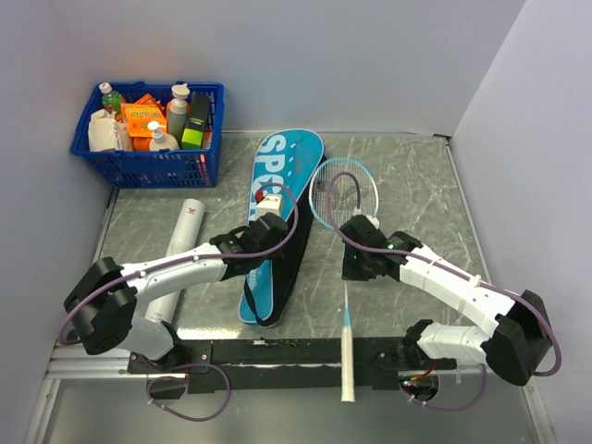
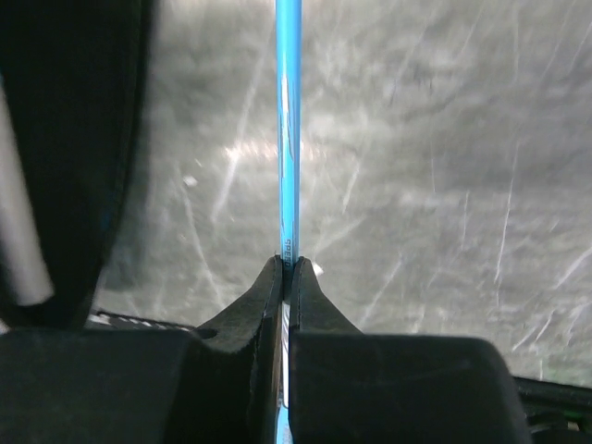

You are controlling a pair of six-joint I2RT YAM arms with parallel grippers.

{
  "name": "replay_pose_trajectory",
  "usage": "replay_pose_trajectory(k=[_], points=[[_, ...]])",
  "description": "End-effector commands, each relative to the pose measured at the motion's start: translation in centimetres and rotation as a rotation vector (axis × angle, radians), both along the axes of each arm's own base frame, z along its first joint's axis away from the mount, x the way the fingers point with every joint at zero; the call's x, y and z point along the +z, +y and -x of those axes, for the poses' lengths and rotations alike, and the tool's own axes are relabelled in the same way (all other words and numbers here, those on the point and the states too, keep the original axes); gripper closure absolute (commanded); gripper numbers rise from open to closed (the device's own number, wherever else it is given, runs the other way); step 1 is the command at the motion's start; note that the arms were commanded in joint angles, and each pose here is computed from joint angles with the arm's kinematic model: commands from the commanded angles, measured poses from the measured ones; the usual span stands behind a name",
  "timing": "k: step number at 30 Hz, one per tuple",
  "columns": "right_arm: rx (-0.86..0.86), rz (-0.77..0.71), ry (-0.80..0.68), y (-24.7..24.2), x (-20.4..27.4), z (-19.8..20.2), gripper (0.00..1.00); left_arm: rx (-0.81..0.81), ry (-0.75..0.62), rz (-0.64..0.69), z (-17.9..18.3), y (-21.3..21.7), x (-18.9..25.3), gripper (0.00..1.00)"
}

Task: Pack up the badminton gear

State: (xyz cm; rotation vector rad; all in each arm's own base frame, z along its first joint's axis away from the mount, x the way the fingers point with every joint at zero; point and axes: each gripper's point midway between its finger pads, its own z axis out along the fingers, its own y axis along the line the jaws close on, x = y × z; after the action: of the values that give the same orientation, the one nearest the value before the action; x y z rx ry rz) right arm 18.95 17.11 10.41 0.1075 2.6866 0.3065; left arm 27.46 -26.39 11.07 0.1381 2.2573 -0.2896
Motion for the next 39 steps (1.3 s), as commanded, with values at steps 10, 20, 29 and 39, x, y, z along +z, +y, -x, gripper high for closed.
replay_pose_trajectory(k=[10,20,29,39], points=[[0.044,0.006,0.037,1.9,-1.1,2.9,1.0,0.081,-0.14,0.164,-1.5,-0.1,6.6,0.99],[0.131,-0.001,0.045,6.8,-0.8,0.6,1.0,0.065,-0.127,0.157,-1.4,-0.4,6.0,0.99],[0.198,0.014,0.016,11.0,0.3,-2.9,1.0,0.05,-0.111,0.17,-0.9,-0.5,5.5,0.99],[0.2,-0.121,-0.116,14.0,0.5,-12.0,1.0,0.011,-0.063,0.161,0.7,-0.4,3.5,0.99]])
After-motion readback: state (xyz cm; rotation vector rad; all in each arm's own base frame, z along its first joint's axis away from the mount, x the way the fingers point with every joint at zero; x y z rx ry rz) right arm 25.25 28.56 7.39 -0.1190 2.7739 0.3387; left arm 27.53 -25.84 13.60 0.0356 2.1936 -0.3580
